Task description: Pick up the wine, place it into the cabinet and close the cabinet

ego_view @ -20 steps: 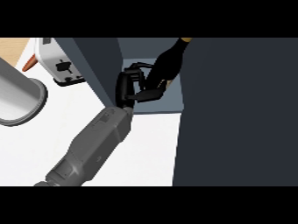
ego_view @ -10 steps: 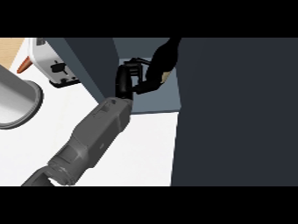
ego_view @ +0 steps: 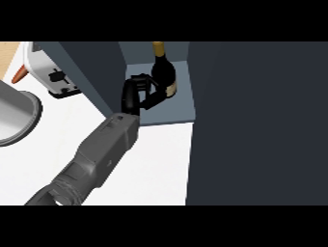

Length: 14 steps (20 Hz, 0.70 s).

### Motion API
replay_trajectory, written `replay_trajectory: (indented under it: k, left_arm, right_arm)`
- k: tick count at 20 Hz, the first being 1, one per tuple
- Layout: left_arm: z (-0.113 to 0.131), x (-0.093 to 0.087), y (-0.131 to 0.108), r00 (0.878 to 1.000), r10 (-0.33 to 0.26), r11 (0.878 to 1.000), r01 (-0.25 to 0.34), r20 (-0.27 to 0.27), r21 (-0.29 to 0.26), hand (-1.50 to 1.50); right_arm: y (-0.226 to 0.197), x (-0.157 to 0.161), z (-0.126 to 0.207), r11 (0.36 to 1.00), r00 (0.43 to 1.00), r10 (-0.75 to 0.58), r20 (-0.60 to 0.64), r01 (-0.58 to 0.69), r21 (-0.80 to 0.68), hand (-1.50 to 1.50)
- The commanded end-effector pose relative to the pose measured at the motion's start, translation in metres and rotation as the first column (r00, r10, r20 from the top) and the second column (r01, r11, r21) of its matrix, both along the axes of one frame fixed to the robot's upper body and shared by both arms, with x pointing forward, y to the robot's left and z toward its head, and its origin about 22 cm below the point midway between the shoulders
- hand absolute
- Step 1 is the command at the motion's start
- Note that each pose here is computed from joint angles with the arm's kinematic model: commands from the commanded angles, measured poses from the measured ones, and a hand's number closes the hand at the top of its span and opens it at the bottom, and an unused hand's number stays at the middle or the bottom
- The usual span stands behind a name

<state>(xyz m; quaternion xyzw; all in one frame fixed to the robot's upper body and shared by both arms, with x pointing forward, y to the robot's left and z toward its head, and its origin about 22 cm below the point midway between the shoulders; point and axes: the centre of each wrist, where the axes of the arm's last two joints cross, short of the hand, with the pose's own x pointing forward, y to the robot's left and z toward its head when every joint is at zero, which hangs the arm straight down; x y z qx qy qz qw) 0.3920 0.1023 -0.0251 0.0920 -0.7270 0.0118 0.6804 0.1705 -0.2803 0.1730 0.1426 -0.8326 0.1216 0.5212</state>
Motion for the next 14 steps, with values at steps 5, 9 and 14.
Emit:
replay_trajectory:
  k: [5,9,14]
  left_arm:
    - [-0.028,-0.017,0.012,1.0,0.005,1.0,-0.005,0.0,0.024,1.5]
    - [-0.019,-0.009,0.012,0.998,0.03,0.999,-0.032,0.049,0.041,1.5]
    - [-0.004,0.002,0.008,0.999,0.019,0.999,-0.021,0.048,0.035,1.5]
  right_arm:
    - [0.004,0.007,0.0,1.0,1.0,0.01,0.009,-0.01,-0.001,-1.5]
    - [0.008,0.008,0.002,0.999,1.0,0.019,0.015,-0.02,0.029,-1.5]
    - [0.011,0.012,0.0,0.999,1.0,0.021,0.012,-0.022,0.043,-1.5]
